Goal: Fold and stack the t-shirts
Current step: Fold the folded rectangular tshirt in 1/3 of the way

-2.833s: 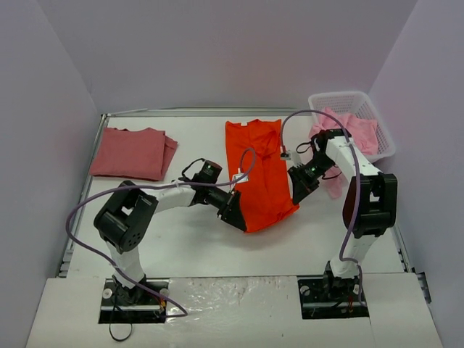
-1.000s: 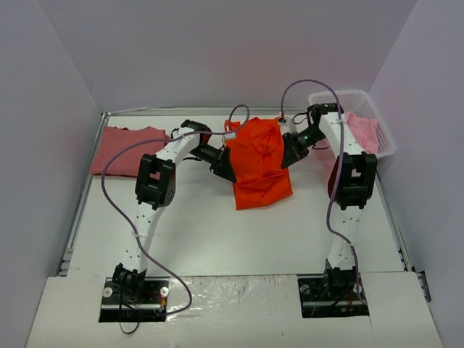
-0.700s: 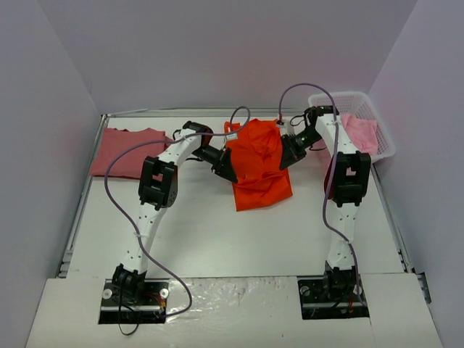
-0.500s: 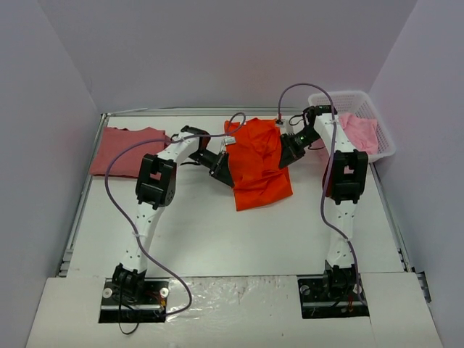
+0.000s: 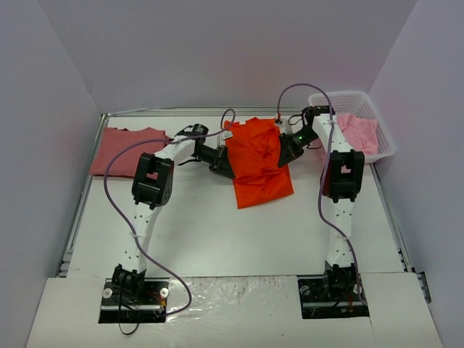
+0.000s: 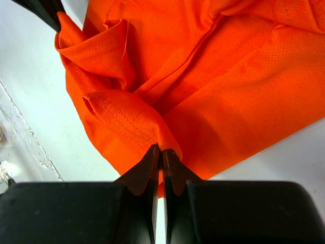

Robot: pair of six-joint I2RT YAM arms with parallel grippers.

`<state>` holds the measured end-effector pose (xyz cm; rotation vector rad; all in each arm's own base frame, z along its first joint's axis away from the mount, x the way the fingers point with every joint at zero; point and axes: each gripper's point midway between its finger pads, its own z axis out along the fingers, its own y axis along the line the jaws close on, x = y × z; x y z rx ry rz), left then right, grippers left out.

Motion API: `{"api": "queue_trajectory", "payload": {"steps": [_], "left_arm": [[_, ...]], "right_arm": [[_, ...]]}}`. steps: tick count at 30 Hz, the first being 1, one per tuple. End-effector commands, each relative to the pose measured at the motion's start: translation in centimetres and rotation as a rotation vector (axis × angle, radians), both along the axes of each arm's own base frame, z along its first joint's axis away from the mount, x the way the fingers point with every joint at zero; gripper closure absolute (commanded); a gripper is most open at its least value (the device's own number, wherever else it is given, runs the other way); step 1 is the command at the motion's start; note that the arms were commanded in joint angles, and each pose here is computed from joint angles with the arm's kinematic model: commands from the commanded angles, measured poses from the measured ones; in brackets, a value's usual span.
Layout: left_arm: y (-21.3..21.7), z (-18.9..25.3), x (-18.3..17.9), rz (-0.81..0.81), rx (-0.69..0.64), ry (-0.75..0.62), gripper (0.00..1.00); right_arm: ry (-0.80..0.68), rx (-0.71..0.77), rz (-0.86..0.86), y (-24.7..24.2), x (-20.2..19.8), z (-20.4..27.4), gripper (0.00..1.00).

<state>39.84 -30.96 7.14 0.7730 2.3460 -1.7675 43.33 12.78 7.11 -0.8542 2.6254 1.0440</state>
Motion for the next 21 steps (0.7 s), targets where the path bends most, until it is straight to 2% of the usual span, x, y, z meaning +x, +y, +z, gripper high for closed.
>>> {"api": "queue_trajectory", "payload": {"steps": [1,10,19,21], "left_arm": [[-0.5,3.9,2.8,0.056,-0.048,-0.093,0.98],[-1.3,5.7,4.7,0.119,-0.106,-0.107,0.98],[-1.0,5.0,4.8,0.131,-0.085,-0.123,0.97],[-0.8,4.9,4.8,0.133,-0.080,-0.131,0.98]], "right_arm": [[0.004,0.007,-0.008,-0.3,0.0,0.8,1.00],[-0.032,0.017,-0.010,-0.1,0.7,1.3,1.00],[-0.045,0.009,-0.019,-0.3,1.4,0.9,1.00],[-0.051,0.012,-0.020,-0.1,1.6,0.8,0.93]]}}
